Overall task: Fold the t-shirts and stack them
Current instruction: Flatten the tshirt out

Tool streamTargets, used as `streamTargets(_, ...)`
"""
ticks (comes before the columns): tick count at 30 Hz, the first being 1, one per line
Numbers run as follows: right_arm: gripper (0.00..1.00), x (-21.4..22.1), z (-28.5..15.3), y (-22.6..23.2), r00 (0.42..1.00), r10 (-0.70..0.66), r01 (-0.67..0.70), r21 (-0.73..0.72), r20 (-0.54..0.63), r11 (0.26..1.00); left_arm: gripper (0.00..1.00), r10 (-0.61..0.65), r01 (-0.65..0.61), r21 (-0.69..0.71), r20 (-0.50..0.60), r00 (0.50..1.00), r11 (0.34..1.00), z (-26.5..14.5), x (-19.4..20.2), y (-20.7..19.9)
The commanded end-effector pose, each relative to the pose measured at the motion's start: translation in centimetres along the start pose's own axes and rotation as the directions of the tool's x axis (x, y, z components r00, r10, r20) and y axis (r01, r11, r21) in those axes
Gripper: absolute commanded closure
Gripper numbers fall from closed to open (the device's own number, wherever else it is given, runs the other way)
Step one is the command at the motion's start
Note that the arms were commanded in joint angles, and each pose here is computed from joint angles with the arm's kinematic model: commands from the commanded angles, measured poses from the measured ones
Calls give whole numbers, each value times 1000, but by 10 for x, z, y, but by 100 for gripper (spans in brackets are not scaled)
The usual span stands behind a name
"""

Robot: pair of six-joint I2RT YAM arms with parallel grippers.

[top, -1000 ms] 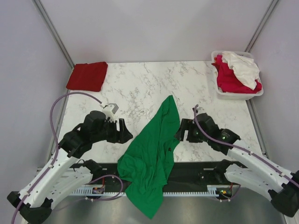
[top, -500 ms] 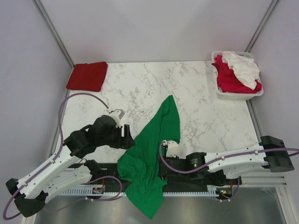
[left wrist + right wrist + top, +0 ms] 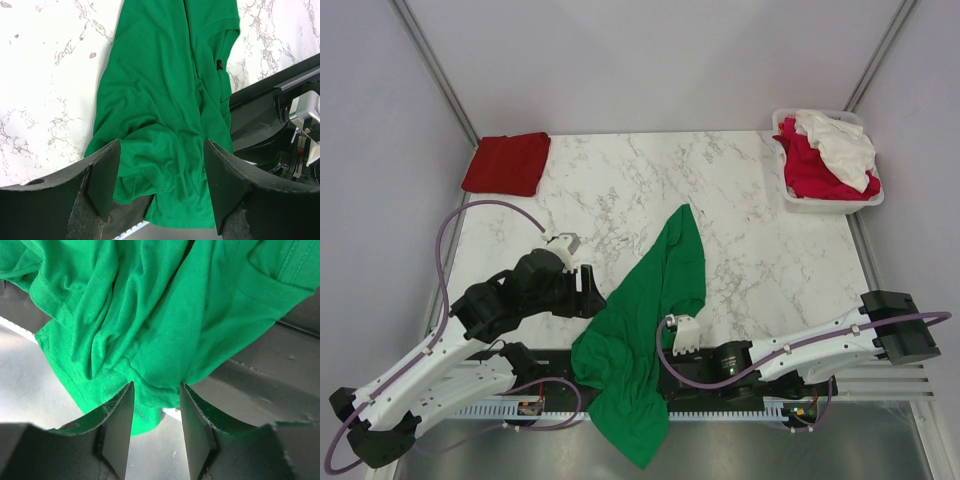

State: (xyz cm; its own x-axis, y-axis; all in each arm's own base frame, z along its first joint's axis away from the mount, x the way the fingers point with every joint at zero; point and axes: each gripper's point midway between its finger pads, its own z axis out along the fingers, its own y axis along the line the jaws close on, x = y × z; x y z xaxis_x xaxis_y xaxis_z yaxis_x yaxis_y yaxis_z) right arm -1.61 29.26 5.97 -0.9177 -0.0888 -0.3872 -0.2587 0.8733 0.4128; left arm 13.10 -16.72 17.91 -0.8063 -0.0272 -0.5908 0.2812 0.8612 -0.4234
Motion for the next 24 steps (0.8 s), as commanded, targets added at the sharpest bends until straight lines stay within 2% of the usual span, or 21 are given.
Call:
streamTargets(1, 47, 0, 1, 5, 999, 45, -44, -1, 20, 999, 26, -28, 28, -20, 18, 999, 999, -1, -2, 2)
streamTargets(2, 38, 1, 2, 2, 999, 49, -49, 11, 20, 999, 26, -27, 27, -16, 19, 999, 999, -2, -2, 2)
streamTargets(4, 32, 3, 1, -9, 998, 63, -64, 41, 29, 997, 26, -25, 25, -13, 19, 1000, 1000, -2, -2, 1)
streamTargets(7, 28, 1, -1, -19, 995, 83, -85, 45, 51, 995, 26, -28, 28, -8, 28, 999, 1000, -4, -2, 1)
streamTargets(9, 32, 1, 0, -20, 994, 94, -96, 33, 52, 995, 26, -28, 28, -7, 34, 999, 1000, -5, -3, 0)
streamTargets(13, 46, 6, 6, -16, 995, 94, -95, 21, 43, 995, 26, -28, 28, -15, 22, 999, 999, -3, -1, 1)
streamTargets(15, 48, 9, 11, -15, 996, 82, -83, 25, 32, 996, 27, -26, 27, -13, 25, 999, 1000, -3, -2, 1)
streamTargets(18, 62, 9, 11, -10, 997, 66, -67, 17, 36, 998, 27, -28, 29, -15, 28, 999, 999, -3, -2, 1)
streamTargets(19, 75, 7, 10, -10, 997, 64, -65, 18, 41, 998, 27, -26, 27, -12, 28, 999, 1000, -4, -2, 1)
streamTargets(22, 87, -1, 1, -10, 996, 55, -57, 33, 67, 998, 27, -25, 25, -14, 26, 999, 1000, -3, -1, 1)
streamTargets(24, 89, -10, -10, 0, 995, 35, -39, 37, 91, 999, 27, -25, 26, -14, 30, 999, 1000, -4, -1, 1)
